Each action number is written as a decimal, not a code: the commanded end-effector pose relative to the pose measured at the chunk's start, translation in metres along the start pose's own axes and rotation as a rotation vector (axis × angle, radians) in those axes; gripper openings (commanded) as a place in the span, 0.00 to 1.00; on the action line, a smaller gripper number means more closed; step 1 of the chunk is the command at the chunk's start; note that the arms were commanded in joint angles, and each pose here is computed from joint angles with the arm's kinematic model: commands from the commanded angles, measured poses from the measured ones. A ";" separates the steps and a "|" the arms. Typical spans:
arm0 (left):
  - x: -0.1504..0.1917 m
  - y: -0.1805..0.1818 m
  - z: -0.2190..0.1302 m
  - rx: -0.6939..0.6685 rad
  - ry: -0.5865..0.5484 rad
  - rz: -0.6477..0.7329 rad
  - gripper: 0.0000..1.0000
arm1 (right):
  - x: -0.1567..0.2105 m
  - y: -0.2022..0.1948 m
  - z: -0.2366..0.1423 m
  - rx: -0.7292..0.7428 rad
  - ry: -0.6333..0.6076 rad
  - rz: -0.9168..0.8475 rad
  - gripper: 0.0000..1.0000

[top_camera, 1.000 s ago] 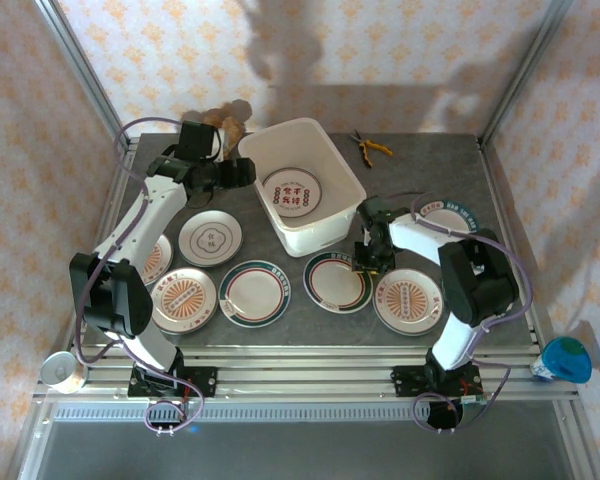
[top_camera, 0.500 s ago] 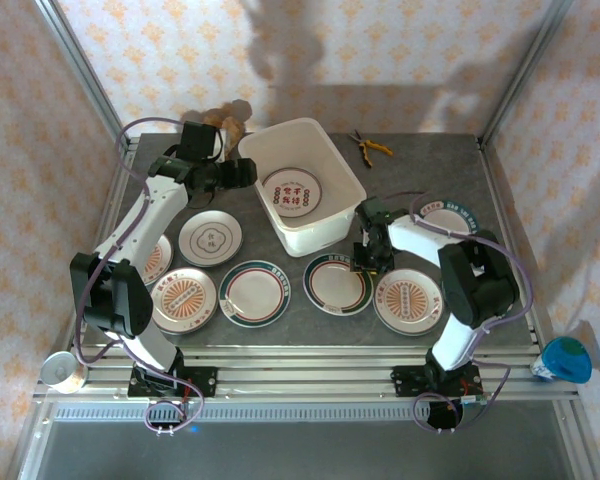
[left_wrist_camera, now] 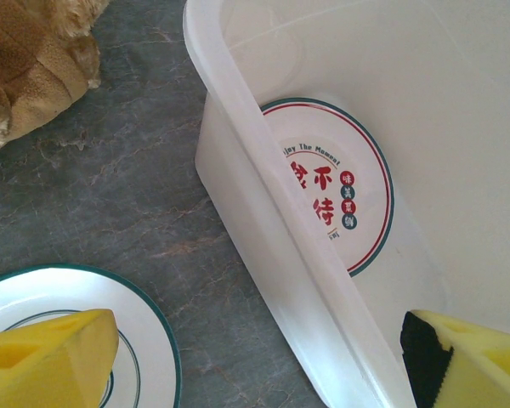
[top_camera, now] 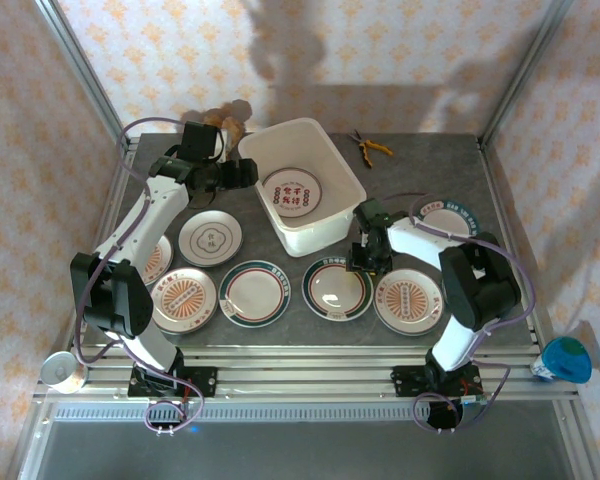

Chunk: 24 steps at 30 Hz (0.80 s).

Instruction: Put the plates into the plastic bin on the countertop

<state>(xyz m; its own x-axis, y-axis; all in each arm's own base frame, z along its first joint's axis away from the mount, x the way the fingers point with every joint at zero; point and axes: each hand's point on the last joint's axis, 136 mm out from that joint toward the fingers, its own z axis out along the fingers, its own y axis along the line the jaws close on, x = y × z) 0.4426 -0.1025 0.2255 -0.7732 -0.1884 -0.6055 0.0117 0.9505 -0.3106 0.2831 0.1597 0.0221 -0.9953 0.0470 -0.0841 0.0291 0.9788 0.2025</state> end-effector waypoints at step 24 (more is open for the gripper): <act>0.003 -0.002 0.006 0.001 0.012 0.007 0.89 | 0.026 -0.005 -0.006 0.008 0.047 0.040 0.31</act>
<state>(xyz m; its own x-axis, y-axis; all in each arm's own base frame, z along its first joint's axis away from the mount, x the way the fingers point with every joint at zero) 0.4426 -0.1026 0.2256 -0.7731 -0.1884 -0.6057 0.0120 0.9503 -0.3110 0.2675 0.1606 0.0244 -0.9967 0.0635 -0.0510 0.0510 0.9746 0.2179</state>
